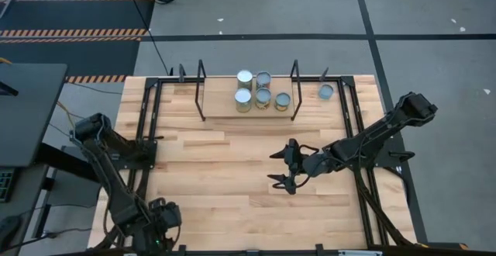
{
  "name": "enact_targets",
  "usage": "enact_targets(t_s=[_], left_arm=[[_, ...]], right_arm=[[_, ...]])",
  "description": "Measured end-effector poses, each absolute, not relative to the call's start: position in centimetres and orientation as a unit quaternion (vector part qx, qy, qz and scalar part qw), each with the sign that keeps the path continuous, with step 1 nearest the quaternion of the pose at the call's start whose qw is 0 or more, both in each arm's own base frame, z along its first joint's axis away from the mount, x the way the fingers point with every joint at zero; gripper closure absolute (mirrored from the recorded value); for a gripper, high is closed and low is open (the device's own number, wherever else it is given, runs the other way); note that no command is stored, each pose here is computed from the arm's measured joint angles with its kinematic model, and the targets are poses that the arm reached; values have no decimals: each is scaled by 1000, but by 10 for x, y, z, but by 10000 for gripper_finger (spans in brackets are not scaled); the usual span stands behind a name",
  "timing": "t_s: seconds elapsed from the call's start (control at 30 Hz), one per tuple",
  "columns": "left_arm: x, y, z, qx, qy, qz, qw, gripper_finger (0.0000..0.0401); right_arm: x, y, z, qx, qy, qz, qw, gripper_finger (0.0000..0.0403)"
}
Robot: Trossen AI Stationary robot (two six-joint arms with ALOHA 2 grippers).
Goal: Pick and place cans onto a shelf
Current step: Put the canned tomatoes on the shelf
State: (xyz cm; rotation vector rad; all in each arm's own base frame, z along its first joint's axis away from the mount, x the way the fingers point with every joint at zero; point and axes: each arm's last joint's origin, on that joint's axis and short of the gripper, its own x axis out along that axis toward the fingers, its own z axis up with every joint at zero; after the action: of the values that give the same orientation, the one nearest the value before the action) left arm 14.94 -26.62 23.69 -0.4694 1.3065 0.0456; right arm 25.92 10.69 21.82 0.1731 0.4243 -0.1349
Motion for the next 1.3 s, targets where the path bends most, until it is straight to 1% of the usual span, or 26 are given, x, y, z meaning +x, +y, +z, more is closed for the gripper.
enact_targets(t_s=[0.03,0.1,0.17,0.2,0.33,0.47,0.6,0.77,0.93,1.03,1.13,1.3], left_arm=[[148,-265,232,-196,623,25,757,60],[147,-262,220,-160,675,46,719,60],[146,-257,211,-143,714,82,681,60],[147,-254,209,-141,723,97,669,60],[150,-249,211,-139,725,107,666,57],[145,-246,216,-138,727,115,662,51],[134,-250,215,-136,755,106,632,51],[120,-249,200,-123,783,103,602,51],[113,-240,186,-93,787,120,598,51],[113,-239,179,-86,783,99,608,51],[115,-238,170,-78,772,73,626,51],[128,-225,161,-54,739,84,667,51]], right_arm=[[259,107,218,81,211,-66,972,57],[260,106,219,80,206,-65,973,57],[259,106,220,71,206,-63,974,57],[260,106,220,68,204,-62,974,57],[260,106,221,57,203,-60,976,57],[260,104,221,55,204,-63,975,57],[261,102,220,53,206,-65,975,57],[261,102,220,49,207,-64,975,57],[261,103,220,57,208,-58,975,57],[261,103,220,64,208,-58,974,57],[261,104,220,69,211,-48,974,57],[260,104,220,70,212,-47,974,57]])
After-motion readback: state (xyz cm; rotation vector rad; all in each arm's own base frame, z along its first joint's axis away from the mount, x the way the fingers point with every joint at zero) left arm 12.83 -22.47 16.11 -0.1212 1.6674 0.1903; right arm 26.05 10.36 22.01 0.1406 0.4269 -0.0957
